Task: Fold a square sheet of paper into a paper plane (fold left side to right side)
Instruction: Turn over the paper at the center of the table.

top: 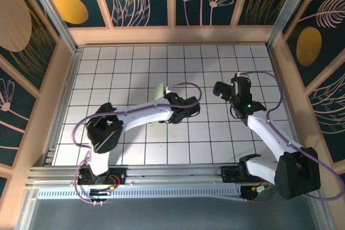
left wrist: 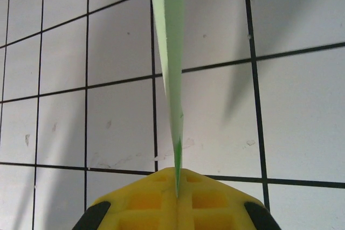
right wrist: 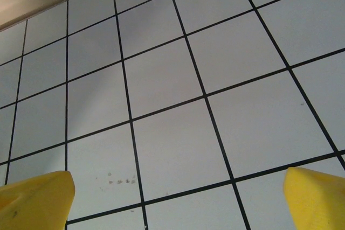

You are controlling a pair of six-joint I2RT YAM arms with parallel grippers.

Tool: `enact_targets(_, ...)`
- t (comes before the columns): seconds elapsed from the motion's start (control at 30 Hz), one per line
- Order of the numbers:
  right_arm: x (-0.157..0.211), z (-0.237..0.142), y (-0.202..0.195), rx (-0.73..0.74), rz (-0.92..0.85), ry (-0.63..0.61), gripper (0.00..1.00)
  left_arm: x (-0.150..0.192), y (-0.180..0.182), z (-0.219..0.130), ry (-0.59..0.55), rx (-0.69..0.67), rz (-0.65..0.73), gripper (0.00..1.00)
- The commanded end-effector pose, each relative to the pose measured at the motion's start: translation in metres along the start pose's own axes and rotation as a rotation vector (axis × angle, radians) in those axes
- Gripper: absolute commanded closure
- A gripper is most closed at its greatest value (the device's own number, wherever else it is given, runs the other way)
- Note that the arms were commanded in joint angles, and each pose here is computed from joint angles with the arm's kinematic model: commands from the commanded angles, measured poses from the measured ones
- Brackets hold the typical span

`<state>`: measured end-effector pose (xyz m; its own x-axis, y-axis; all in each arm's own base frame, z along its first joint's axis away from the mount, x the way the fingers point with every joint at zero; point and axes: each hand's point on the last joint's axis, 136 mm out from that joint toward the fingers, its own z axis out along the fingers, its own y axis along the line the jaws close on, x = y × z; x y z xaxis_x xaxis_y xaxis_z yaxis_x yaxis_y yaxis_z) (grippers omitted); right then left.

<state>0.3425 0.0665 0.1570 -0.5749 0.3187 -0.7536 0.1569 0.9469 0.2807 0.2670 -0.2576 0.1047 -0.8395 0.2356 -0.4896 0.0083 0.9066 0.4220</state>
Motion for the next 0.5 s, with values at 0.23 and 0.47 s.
enact_targets(0.23,0.003,-0.002,-0.015,0.016,0.015,-0.004,0.01,0.016,-0.049,0.014,0.069,0.098,-0.019,1.00)
enact_targets(0.47,0.007,0.001,-0.009,-0.030,0.021,0.025,0.01,0.022,-0.070,0.023,0.105,0.132,0.004,0.96)
